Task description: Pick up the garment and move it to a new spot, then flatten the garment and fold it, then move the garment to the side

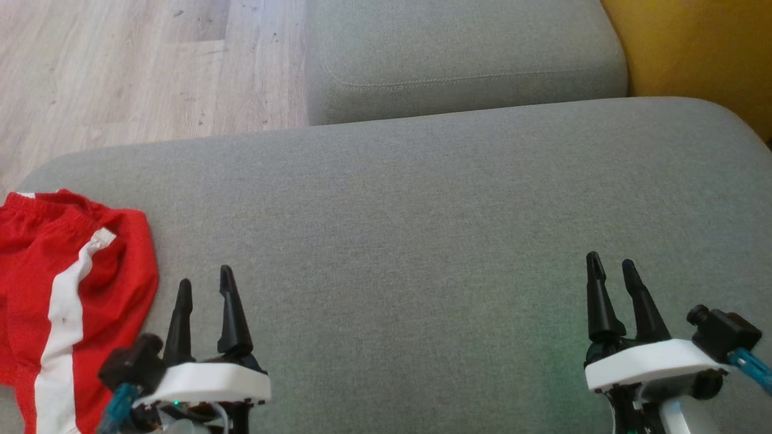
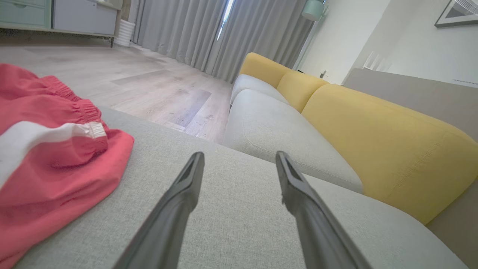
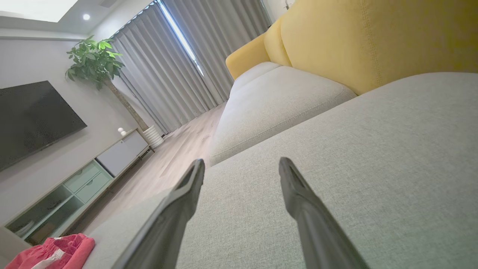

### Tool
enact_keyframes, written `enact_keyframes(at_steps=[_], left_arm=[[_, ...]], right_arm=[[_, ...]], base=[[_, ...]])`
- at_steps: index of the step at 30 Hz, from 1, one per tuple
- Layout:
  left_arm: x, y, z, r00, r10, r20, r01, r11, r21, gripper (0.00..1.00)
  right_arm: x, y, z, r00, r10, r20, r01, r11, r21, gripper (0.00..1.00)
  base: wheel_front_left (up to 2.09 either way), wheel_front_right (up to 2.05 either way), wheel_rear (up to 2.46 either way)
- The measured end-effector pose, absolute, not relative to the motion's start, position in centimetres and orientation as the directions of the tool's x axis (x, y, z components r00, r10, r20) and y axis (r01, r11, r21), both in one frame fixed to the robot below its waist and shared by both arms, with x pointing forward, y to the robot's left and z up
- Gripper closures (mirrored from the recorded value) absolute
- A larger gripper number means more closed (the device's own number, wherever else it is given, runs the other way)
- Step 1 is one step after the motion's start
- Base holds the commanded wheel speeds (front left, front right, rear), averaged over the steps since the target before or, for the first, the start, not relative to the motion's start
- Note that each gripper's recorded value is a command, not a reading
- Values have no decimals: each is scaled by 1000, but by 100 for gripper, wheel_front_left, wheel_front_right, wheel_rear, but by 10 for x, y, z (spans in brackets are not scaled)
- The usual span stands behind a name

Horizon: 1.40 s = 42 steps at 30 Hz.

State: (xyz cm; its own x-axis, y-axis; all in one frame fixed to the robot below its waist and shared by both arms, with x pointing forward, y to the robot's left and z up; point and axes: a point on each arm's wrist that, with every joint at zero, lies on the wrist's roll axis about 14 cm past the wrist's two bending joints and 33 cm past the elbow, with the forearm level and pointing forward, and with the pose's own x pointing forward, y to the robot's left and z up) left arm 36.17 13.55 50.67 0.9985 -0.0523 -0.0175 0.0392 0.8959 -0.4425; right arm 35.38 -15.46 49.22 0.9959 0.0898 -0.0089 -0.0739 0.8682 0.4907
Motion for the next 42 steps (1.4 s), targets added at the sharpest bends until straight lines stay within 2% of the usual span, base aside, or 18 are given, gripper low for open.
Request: enact_keyframes(at_steps=[12,18,42], left_arm=[[359,130,517,997,-64,38,73,956,-285,0],[353,136,504,1000,-25,9,26,978,-205,0],[343,142,489,999,-23,25,22,998,56,0]], right_arm=[[353,-144,497,991,130,18,-128,924,361,0],[351,-139,496,988,151,22,-151,945,292,0],[340,-126,483,975,220,5,-220,975,39,0]], base=[[0,0,0],[0,0,0],[0,0,0]])
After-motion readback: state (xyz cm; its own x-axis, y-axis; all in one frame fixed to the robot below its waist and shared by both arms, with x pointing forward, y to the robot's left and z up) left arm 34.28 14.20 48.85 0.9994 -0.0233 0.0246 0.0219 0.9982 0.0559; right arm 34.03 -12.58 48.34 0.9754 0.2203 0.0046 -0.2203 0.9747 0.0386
